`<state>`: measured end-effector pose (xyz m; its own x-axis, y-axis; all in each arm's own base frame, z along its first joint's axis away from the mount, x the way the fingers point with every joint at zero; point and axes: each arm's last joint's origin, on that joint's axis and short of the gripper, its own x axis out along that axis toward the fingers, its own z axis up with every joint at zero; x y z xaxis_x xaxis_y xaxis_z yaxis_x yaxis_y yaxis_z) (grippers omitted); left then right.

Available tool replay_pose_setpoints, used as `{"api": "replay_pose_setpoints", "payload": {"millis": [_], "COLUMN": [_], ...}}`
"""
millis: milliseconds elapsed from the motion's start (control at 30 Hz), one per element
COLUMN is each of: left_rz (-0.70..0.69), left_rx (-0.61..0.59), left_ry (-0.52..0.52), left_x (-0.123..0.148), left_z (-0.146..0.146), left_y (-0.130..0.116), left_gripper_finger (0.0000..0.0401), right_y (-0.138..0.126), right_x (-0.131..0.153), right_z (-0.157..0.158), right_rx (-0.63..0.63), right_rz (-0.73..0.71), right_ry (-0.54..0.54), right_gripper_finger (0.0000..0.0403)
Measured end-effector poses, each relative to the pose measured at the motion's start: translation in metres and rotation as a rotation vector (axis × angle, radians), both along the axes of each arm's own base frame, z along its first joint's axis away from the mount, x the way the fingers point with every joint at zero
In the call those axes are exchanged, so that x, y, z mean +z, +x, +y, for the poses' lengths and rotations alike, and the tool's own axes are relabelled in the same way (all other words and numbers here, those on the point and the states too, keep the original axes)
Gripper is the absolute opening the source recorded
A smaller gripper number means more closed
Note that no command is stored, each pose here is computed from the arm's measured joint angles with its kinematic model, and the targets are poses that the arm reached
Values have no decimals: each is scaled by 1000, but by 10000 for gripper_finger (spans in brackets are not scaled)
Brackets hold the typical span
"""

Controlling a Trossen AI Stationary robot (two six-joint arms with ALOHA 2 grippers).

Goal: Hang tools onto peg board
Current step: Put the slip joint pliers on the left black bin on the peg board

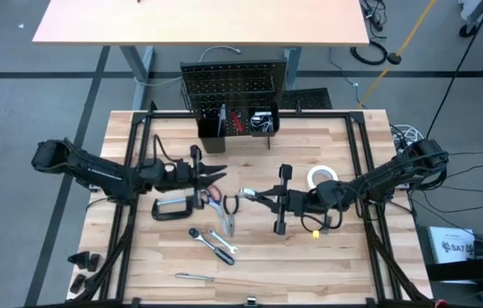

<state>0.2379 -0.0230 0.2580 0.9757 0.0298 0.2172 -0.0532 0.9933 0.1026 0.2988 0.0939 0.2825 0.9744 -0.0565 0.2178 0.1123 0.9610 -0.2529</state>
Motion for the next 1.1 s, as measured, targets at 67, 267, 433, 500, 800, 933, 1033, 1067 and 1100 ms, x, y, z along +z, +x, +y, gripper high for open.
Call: {"api": "replay_pose_setpoints", "payload": {"millis": [67, 267, 433, 500, 800, 933, 1033, 1067, 1100], "left_rz": [7, -20, -34, -25, -9, -6, 0, -3, -1], "left_rx": [-31, -126, -234, -251, -304, -286, -285, -286, -286], "left_ry": [-18, -54, -32, -22, -18, -22, -42, -48, -48], "left_x": [-3, 2, 10, 9, 5, 3, 0, -1, -1], "left_z": [-1, -5, -12, -15, -17, -17, -17, -17, -17], "left_y": [2, 13, 24, 27, 30, 32, 35, 35, 35], "left_gripper_finger": [47, 109, 132, 132, 132, 132, 132, 132, 132], "right_y": [1, 3, 7, 8, 8, 11, 17, 19, 20], "right_x": [-2, -4, -10, -10, -9, -11, -18, -20, -22], "right_z": [0, -7, -15, -17, -18, -17, -18, -19, -21], "right_rx": [-1, -23, 25, 45, 56, 84, 104, 104, 97], "right_rz": [16, 43, 93, 90, 82, 52, 35, 39, 46], "right_ry": [-12, -14, 28, 47, 80, 84, 97, 104, 109], "right_gripper_finger": [14, 14, 14, 14, 14, 14, 14, 14, 14]}}
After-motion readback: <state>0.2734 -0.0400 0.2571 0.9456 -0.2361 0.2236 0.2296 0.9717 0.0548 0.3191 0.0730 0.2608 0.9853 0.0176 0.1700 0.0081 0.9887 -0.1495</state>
